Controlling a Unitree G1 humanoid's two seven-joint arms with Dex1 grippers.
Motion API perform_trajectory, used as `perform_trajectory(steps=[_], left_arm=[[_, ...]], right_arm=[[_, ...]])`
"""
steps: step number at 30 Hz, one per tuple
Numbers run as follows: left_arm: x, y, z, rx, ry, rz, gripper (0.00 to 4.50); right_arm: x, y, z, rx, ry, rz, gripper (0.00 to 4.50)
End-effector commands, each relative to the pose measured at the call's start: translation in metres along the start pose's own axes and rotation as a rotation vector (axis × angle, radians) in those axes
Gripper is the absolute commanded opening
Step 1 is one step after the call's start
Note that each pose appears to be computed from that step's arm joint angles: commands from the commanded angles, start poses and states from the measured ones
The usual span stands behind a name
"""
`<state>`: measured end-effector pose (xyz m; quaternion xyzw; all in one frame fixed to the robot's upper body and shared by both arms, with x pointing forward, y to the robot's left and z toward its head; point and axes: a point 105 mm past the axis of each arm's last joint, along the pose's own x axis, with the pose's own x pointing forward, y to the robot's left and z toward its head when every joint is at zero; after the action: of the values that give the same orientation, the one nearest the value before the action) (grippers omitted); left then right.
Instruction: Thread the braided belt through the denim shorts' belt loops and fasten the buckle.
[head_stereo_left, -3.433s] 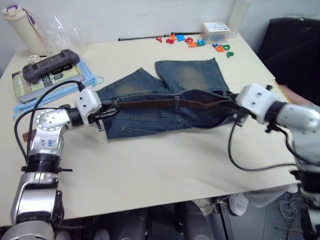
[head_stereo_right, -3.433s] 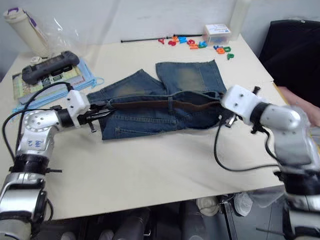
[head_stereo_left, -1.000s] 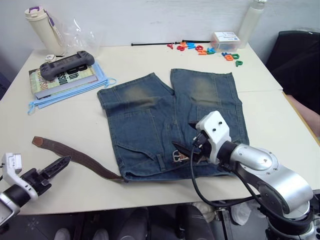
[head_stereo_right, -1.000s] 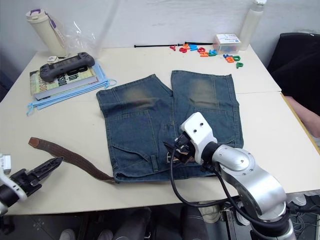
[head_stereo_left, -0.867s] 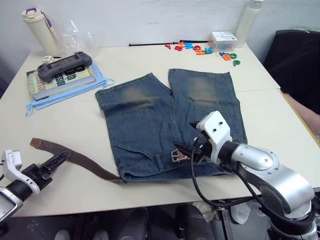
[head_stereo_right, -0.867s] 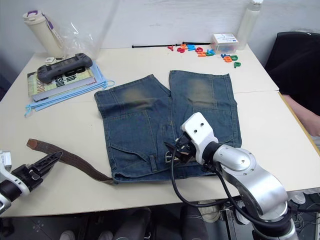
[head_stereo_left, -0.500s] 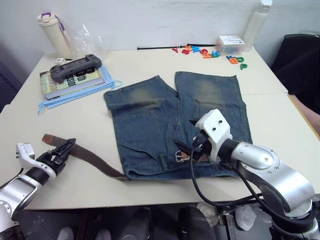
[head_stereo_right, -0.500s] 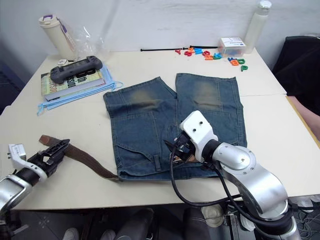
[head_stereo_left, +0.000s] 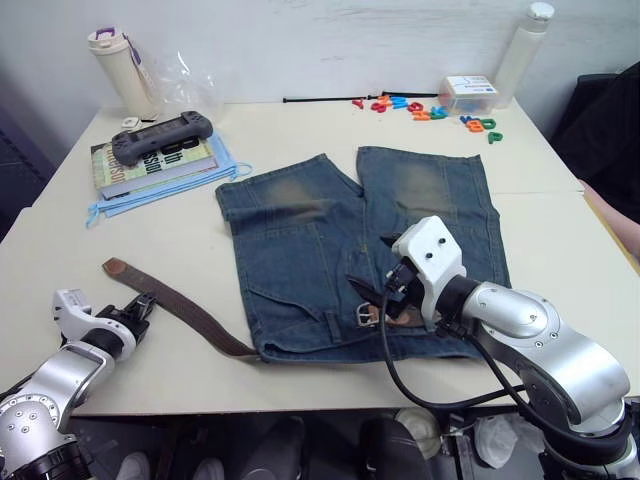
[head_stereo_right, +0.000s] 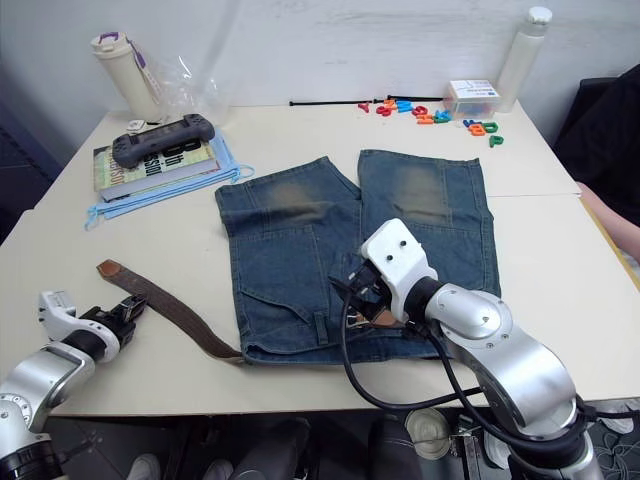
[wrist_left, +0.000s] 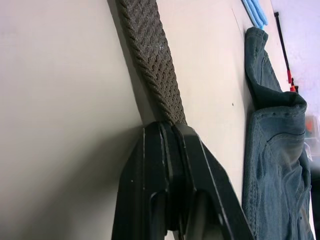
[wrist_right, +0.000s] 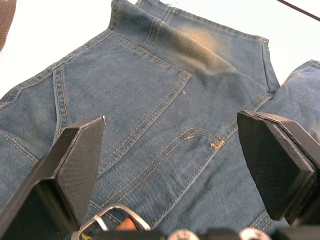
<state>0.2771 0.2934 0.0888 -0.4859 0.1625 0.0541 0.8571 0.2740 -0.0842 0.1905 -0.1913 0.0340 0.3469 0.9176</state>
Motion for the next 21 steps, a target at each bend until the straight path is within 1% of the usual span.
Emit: perform_trajectory(steps=[1,2,3,5,8,9,13,16,19,20,21], left_arm=[[0.000,-0.028,-0.005,0.018,0.002,-0.145,0.02],[-0.003,-0.037,0.000,0.022,-0.026,-0.202,0.02],[-0.009,-0.051,0.009,0.034,-0.062,-0.289,0.02],[-0.020,-0.066,0.019,0.065,-0.101,-0.399,0.02],[-0.031,-0.077,0.030,0.106,-0.129,-0.485,0.02],[-0.034,-0.083,0.031,0.146,-0.118,-0.515,0.02],[-0.043,-0.098,0.028,0.274,-0.064,-0.592,0.02],[-0.043,-0.111,0.017,0.417,-0.027,-0.613,0.02],[-0.035,-0.121,0.009,0.628,-0.070,-0.573,0.02],[-0.034,-0.122,0.007,0.669,-0.081,-0.572,0.02],[-0.036,-0.128,0.004,0.690,-0.085,-0.605,0.02]], right_arm=[[-0.007,0.000,0.017,-0.038,-0.068,-0.022,4.50],[-0.007,0.001,0.017,-0.036,-0.070,-0.023,4.50],[-0.007,0.001,0.017,-0.034,-0.071,-0.024,4.50],[-0.007,0.002,0.017,-0.030,-0.071,-0.025,4.50],[-0.007,0.002,0.016,-0.024,-0.071,-0.028,4.50],[-0.007,0.002,0.015,-0.026,-0.066,-0.031,4.50],[-0.007,0.001,0.013,-0.030,-0.057,-0.035,4.50],[-0.006,0.000,0.013,-0.030,-0.057,-0.035,4.50],[-0.006,0.000,0.013,-0.032,-0.056,-0.034,4.50],[-0.005,0.000,0.013,-0.032,-0.056,-0.033,4.50],[-0.005,0.000,0.013,-0.032,-0.057,-0.033,4.50]])
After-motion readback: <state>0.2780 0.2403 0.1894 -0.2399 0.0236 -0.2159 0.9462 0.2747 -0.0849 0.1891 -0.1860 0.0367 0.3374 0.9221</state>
